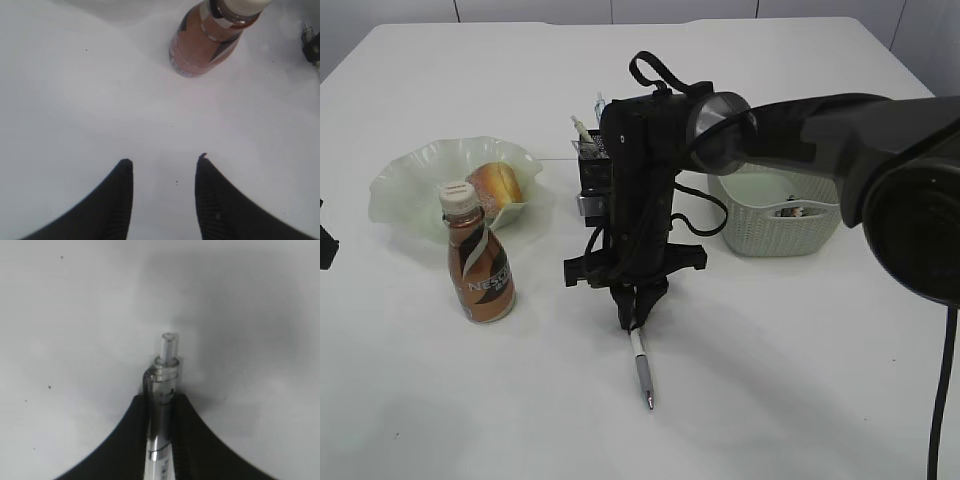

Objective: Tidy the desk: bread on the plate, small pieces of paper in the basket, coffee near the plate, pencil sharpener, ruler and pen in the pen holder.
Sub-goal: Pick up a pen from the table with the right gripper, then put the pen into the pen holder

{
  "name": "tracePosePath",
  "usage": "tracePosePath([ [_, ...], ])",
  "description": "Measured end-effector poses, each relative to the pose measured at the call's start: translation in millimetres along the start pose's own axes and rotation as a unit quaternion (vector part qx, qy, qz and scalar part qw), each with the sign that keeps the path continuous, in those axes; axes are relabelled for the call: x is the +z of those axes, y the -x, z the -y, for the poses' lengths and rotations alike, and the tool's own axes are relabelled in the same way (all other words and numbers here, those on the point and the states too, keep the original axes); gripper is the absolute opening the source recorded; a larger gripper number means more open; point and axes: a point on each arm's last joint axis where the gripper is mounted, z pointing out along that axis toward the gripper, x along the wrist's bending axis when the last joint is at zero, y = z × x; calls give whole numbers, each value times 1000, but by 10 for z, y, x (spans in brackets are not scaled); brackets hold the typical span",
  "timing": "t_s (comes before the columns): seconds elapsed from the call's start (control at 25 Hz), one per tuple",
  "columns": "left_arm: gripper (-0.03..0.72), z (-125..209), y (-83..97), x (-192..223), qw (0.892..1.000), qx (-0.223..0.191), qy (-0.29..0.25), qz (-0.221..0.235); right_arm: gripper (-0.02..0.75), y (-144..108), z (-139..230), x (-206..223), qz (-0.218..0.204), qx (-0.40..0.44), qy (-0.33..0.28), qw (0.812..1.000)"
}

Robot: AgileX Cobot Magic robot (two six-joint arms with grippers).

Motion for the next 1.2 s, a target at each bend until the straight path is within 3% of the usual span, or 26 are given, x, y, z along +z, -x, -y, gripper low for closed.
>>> tracePosePath([
  [0.32, 307, 0, 0, 0, 1000, 0, 0, 0, 57, 19, 6, -398, -29, -42, 35, 998],
  [0.72, 307, 0, 2, 0, 1000, -1, 0, 1, 57, 380, -62, -915, -90, -28, 80, 992],
  [0.96, 307, 0, 3, 0, 1000, -1, 0, 2, 57, 869, -155, -1355, -210, -18, 132, 969],
  [1.08, 307, 5, 3, 0, 1000, -1, -3, 2, 57, 1125, -213, -1511, -291, -27, 170, 941],
  [1.2, 307, 10, 4, 0, 1000, -1, -6, 2, 57, 1295, -281, -1644, -342, -45, 232, 909],
])
